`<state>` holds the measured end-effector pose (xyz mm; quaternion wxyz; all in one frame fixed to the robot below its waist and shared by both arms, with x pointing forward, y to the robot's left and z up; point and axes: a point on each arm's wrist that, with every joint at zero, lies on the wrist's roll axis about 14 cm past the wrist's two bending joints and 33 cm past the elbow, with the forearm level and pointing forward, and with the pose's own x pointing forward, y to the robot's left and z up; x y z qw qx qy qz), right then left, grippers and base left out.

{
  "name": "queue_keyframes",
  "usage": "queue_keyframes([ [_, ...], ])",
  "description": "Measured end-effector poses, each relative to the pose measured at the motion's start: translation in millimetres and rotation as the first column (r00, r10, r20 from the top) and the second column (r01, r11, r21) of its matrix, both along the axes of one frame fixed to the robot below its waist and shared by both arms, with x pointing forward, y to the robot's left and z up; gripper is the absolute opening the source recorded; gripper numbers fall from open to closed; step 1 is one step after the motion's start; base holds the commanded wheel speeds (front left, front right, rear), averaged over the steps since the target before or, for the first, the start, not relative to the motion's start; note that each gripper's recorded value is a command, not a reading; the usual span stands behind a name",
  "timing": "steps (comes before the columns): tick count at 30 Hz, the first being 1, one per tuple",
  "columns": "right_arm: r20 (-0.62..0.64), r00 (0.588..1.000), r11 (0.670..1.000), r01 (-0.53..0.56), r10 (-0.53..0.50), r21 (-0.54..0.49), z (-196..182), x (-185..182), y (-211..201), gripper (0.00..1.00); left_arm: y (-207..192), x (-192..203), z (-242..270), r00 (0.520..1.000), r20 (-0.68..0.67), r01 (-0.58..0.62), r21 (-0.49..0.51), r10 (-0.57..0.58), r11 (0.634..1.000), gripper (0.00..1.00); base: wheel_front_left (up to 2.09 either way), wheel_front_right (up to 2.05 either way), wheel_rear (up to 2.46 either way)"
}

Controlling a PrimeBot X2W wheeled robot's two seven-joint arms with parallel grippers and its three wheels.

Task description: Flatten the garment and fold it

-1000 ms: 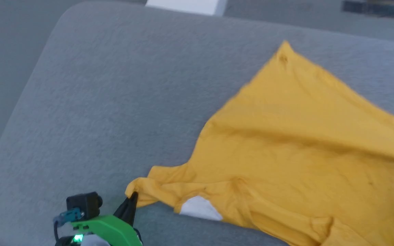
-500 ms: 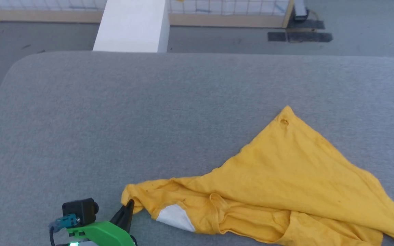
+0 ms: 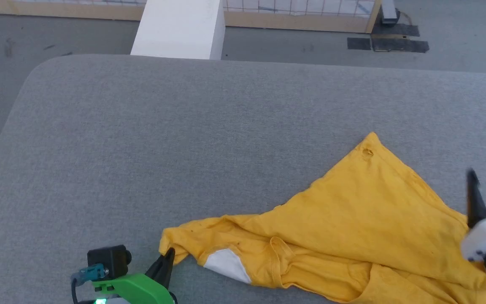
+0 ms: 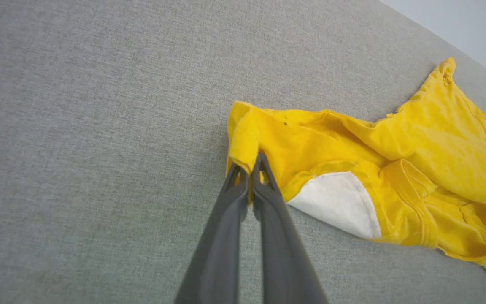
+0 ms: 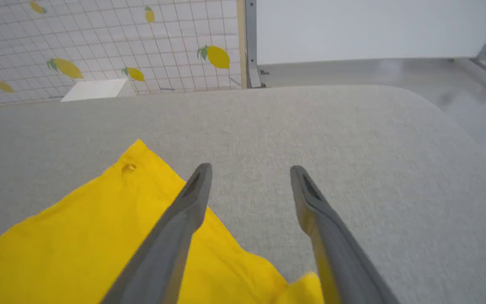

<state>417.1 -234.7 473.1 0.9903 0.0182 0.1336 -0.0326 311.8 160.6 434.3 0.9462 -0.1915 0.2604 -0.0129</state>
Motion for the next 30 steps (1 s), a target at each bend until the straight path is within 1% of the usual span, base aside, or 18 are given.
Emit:
queue_keyframes([
  [3,0.118,0.985,0.992,-0.126,0.128,-0.032,20.5,31.9,35.6,1.00,3.1,0.2,-1.3,1.000,-0.001,-0.014,0.000,0.014,1.000,0.00,0.00,0.00,0.00],
  [4,0.135,0.976,0.985,-0.166,0.170,-0.043,22.9,40.7,47.4,1.00,3.7,0.7,-1.5,1.000,0.000,-0.018,-0.002,0.018,1.000,0.00,0.00,0.00,0.00],
  [6,0.121,0.964,0.972,-0.231,0.236,-0.052,17.4,54.1,68.1,1.00,5.6,0.8,-3.1,1.000,-0.005,-0.027,-0.004,0.027,1.000,0.00,0.00,0.00,0.00],
  [9,0.041,0.946,0.946,-0.318,0.320,-0.061,-0.8,70.2,93.8,1.00,9.4,0.7,-5.7,0.999,-0.010,-0.045,-0.005,0.045,0.999,0.00,0.00,0.00,0.00],
  [12,-0.069,0.929,0.928,-0.367,0.362,-0.065,-21.5,85.3,107.1,1.00,12.3,0.4,-8.4,0.998,-0.016,-0.060,-0.008,0.060,0.998,0.00,0.00,0.00,0.00],
  [15,-0.218,0.904,0.920,-0.388,0.369,-0.051,-48.1,94.1,112.2,1.00,14.9,-1.1,-11.9,0.997,-0.028,-0.077,-0.012,0.077,0.997,0.00,0.00,0.00,0.00],
  [18,-0.350,0.863,0.916,-0.400,0.364,-0.033,-71.3,98.2,115.9,1.00,17.0,-2.5,-15.4,0.995,-0.036,-0.092,-0.013,0.092,0.996,0.00,0.00,0.00,0.00],
  [21,-0.486,0.802,0.913,-0.408,0.346,-0.022,-94.5,97.6,116.7,1.00,18.6,-4.6,-19.4,0.993,-0.047,-0.111,-0.019,0.110,0.994,0.00,0.00,0.00,0.00],
  [25,-0.538,0.766,0.905,-0.425,0.352,-0.012,-99.8,105.5,126.6,1.00,23.0,-6.8,-23.1,0.989,-0.058,-0.137,-0.019,0.136,0.990,0.00,0.00,0.00,0.00],
  [26,-0.549,0.759,0.905,-0.425,0.350,-0.010,-101.3,106.2,127.4,0.81,23.9,-7.6,-24.3,0.988,-0.063,-0.141,-0.018,0.140,0.990,0.00,0.00,0.00,0.00],
  [27,-0.564,0.749,0.903,-0.430,0.348,-0.015,-103.4,106.3,127.9,0.49,24.9,-8.2,-25.4,0.987,-0.066,-0.146,-0.017,0.144,0.989,0.00,0.00,0.00,0.00],
  [28,-0.574,0.743,0.901,-0.434,0.344,-0.022,-104.4,106.6,127.4,0.25,25.8,-8.6,-26.3,0.987,-0.069,-0.149,-0.016,0.148,0.989,0.00,0.00,0.00,0.00],
  [30,-0.574,0.744,0.900,-0.435,0.342,-0.027,-102.2,107.9,127.1,0.00,26.5,-9.1,-27.1,0.986,-0.072,-0.152,-0.016,0.151,0.988,0.00,0.00,0.00,0.00],
])
